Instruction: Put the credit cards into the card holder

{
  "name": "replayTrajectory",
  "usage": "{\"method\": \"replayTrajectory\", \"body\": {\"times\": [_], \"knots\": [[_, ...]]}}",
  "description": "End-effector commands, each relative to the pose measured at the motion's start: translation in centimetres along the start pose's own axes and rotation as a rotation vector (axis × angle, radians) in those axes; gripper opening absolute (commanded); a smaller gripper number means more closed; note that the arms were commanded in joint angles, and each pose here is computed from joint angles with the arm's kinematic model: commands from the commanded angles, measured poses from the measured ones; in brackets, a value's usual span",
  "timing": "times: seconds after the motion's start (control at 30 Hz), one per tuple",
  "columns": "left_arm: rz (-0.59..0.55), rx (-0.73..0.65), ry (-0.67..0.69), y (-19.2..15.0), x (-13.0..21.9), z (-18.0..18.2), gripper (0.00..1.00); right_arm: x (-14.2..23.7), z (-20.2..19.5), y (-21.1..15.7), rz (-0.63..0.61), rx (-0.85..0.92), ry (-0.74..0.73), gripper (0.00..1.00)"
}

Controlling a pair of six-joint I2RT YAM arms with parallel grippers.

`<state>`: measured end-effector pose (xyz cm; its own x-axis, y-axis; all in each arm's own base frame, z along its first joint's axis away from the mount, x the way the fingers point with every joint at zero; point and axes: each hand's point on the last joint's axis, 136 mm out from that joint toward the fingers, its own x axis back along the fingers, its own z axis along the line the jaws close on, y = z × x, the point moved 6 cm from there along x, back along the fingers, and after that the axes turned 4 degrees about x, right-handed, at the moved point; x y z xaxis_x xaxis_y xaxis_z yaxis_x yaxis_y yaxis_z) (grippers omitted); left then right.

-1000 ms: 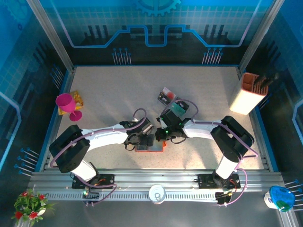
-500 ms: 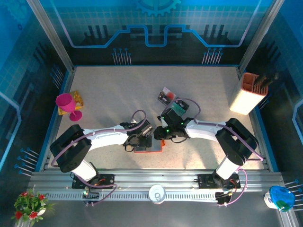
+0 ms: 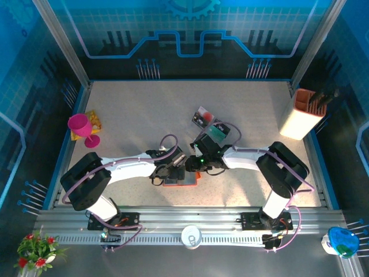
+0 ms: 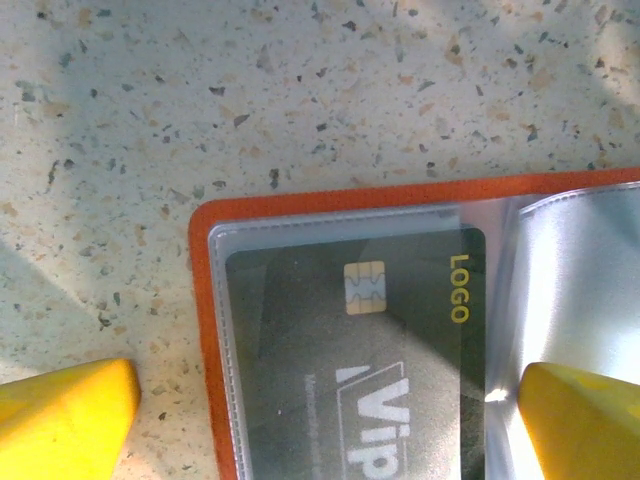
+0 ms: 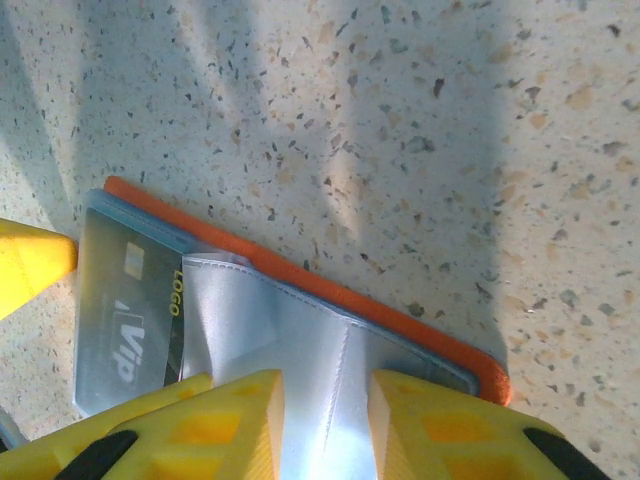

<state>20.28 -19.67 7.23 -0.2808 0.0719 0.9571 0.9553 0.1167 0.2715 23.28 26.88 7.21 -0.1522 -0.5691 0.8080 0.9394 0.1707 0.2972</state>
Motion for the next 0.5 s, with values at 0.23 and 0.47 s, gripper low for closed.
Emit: {"method": "replayTrajectory", "body": {"times": [0.23, 0.47], "knots": [[0.004, -0.005, 0.018, -0.7, 0.1, 0.9, 0.99, -1.3, 1.0, -0.6, 0.044, -0.057, 0.102, 0.26], [-0.015, -0.002, -0.002, -0.5, 0.7, 0.8, 0.99, -1.0, 1.7, 0.0, 0.033, -0.069, 0.142, 0.18]]}}
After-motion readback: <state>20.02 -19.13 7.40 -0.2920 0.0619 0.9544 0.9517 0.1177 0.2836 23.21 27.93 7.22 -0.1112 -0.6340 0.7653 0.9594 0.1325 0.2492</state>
